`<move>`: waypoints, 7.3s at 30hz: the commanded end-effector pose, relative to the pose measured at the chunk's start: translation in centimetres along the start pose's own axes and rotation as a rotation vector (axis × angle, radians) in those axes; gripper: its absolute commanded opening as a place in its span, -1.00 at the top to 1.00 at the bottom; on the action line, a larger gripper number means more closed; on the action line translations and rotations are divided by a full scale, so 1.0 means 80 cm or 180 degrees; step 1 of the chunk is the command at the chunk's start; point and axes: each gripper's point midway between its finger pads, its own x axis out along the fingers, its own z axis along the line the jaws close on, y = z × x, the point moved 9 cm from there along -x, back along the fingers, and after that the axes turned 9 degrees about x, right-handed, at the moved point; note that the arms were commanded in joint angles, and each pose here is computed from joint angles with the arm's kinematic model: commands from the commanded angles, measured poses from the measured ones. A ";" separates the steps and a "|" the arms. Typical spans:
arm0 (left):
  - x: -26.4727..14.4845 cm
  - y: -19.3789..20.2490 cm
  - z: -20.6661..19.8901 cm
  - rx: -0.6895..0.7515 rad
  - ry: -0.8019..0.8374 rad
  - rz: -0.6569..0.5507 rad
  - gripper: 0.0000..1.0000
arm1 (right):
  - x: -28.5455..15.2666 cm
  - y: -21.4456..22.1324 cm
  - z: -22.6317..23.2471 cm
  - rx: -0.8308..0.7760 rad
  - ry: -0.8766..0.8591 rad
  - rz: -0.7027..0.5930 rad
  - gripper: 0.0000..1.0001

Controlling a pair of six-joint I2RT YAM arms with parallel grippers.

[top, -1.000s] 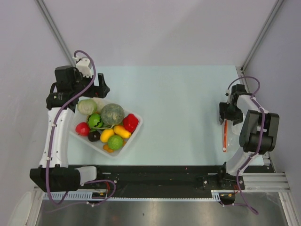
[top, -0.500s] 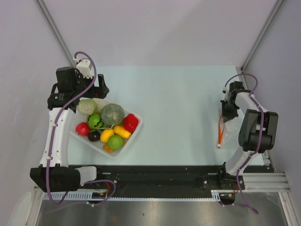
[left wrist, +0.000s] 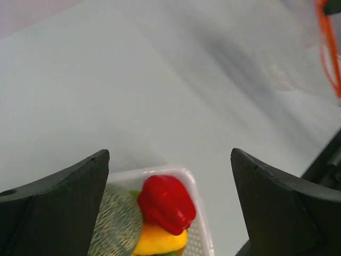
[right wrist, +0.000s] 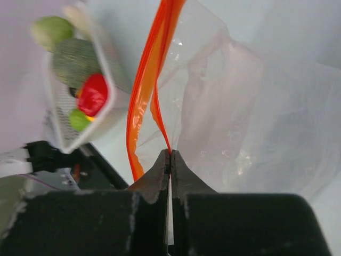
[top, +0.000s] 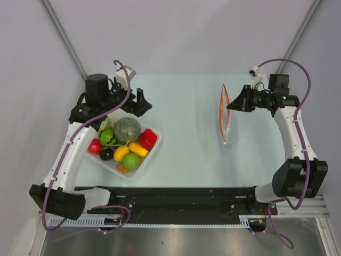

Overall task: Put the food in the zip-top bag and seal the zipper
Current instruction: Pick up the zipper food storage bag at the corner of the board, then open the zipper of the food storage bag, then pick up the fake fruit from the bin.

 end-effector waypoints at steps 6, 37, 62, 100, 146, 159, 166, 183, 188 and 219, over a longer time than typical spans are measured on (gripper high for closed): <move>0.069 -0.029 -0.110 0.0027 0.1148 -0.0308 -0.87 | 0.039 0.014 0.091 0.0074 -0.1061 -0.0018 1.00; 0.135 0.047 -0.106 0.0031 -0.0108 0.0884 1.00 | 0.059 0.050 0.025 -0.0286 0.0266 0.0425 1.00; 0.146 0.023 -0.127 -0.0962 0.0225 0.0772 1.00 | 0.083 0.076 0.083 -0.0382 0.0009 0.0734 -0.64; 0.098 0.037 -0.078 -0.1113 0.0119 0.0631 0.67 | 0.112 0.079 0.106 0.0155 -0.0369 0.0733 1.00; -0.071 0.239 0.023 0.2278 0.0622 0.0933 0.08 | 0.134 0.118 0.114 0.0411 -0.0591 0.1032 1.00; -0.036 0.267 0.049 0.2798 0.0780 0.0606 0.26 | 0.134 0.112 0.110 0.0457 -0.0585 0.1031 1.00; -0.028 0.286 0.051 0.3050 0.0646 0.0536 0.30 | 0.136 0.112 0.105 0.0501 -0.0557 0.1055 1.00; -0.018 0.310 0.064 0.3048 0.0415 0.0674 0.44 | 0.140 0.115 0.104 0.0526 -0.0575 0.1102 1.00; -0.024 0.297 0.059 0.2952 0.0462 0.0624 0.92 | 0.142 0.116 0.104 0.0513 -0.0585 0.1127 1.00; -0.067 -0.032 -0.112 0.1772 0.1234 -0.0857 1.00 | 0.165 0.112 0.131 0.0394 -0.0695 0.1235 1.00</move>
